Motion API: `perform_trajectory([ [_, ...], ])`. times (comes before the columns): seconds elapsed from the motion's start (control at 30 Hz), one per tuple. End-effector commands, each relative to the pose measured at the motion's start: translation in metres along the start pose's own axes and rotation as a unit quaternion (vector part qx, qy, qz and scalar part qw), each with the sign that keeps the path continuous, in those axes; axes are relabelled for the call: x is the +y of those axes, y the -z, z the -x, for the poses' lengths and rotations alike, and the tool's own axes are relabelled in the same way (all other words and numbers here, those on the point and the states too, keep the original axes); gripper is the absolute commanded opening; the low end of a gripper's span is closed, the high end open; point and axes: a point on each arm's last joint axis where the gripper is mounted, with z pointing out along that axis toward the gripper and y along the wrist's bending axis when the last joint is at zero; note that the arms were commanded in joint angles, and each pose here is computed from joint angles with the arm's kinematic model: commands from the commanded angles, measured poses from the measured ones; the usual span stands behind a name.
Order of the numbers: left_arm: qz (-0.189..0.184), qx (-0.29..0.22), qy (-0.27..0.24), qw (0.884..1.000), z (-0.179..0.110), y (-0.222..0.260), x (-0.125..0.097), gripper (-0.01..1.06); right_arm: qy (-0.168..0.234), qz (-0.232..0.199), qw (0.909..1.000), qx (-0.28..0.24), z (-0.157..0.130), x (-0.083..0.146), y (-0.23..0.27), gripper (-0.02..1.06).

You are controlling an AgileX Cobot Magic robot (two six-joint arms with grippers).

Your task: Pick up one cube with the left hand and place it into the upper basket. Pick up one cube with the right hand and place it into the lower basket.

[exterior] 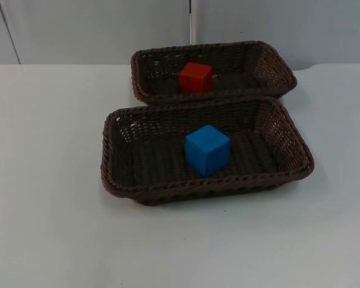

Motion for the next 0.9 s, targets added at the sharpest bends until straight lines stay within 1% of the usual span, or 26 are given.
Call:
perform_trajectory([
  [0.0, 0.015, 0.007, -0.004, 1.000, -0.002, 0.000, 0.003, 0.90, 0.003, -0.001, 0.9999, 0.014, -0.004, 0.000, 0.000, 0.89],
  [0.23, 0.020, 0.016, -0.003, 1.000, -0.005, -0.003, 0.004, 0.90, 0.013, 0.001, 0.9990, 0.044, -0.017, 0.001, -0.012, 0.89],
  [0.3, 0.020, 0.019, -0.004, 1.000, -0.006, -0.003, 0.004, 0.90, 0.013, 0.003, 0.9981, 0.061, -0.025, 0.002, -0.020, 0.89],
  [0.6, 0.020, 0.024, -0.003, 0.999, -0.008, -0.005, 0.004, 0.90, 0.014, 0.004, 0.9972, 0.074, -0.029, 0.002, -0.023, 0.89],
  [0.7, 0.020, 0.024, -0.003, 0.999, -0.008, -0.005, 0.004, 0.90, 0.010, 0.011, 0.9931, 0.116, -0.041, 0.004, -0.026, 0.89],
  [0.87, 0.020, 0.024, -0.003, 0.999, -0.008, -0.005, 0.004, 0.90, 0.010, 0.013, 0.9931, 0.116, -0.040, 0.004, -0.026, 0.89],
])
